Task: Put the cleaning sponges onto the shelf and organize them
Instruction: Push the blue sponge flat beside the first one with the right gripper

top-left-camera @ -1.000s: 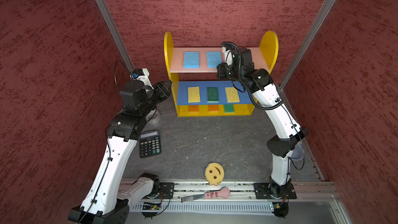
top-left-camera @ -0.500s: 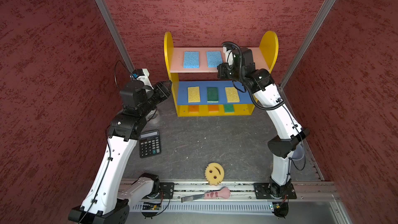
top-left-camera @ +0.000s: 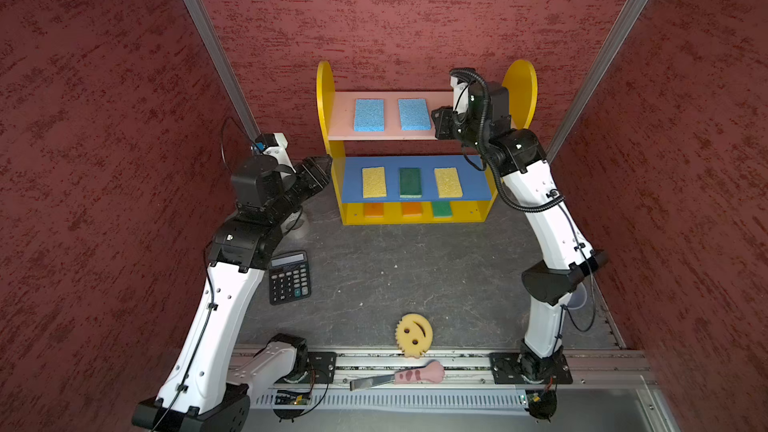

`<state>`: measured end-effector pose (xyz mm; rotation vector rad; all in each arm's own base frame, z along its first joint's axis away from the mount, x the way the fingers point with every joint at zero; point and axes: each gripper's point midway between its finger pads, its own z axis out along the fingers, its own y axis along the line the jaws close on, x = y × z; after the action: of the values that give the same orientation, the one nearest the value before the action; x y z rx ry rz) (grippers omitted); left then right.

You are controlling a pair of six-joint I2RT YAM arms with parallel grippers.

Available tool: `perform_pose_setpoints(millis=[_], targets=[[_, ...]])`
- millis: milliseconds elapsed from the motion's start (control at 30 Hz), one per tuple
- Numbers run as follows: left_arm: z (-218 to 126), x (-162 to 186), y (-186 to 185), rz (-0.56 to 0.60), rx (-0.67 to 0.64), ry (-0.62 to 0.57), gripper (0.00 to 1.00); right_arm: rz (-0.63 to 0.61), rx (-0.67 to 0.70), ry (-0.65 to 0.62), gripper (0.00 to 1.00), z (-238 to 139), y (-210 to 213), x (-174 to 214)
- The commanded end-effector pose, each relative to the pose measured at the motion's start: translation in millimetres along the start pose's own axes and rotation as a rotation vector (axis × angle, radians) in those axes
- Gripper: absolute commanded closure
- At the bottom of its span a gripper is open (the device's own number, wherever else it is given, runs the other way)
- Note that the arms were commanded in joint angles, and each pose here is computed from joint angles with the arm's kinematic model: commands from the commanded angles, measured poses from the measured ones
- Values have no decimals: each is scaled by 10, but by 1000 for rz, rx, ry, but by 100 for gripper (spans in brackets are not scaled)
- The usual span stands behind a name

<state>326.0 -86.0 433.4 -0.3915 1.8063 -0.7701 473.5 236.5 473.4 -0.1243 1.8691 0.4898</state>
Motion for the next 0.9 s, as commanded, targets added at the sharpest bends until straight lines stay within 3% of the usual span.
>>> perform_pose_setpoints(millis=[0, 333, 633, 767, 867], targets=[[-14, 10, 23, 2, -4, 9, 46, 29, -50, -6, 65, 87, 38, -33], [-6, 26, 43, -3, -8, 13, 46, 71, -118, 47, 62, 249, 85, 111], [-1, 36, 69, -4, -13, 14, 45, 78, -111, 60, 72, 274, 69, 152], [5, 39, 74, -7, -12, 14, 45, 81, -127, 62, 70, 253, 98, 146], [11, 47, 80, -10, -11, 17, 45, 83, -129, 60, 60, 224, 105, 128]])
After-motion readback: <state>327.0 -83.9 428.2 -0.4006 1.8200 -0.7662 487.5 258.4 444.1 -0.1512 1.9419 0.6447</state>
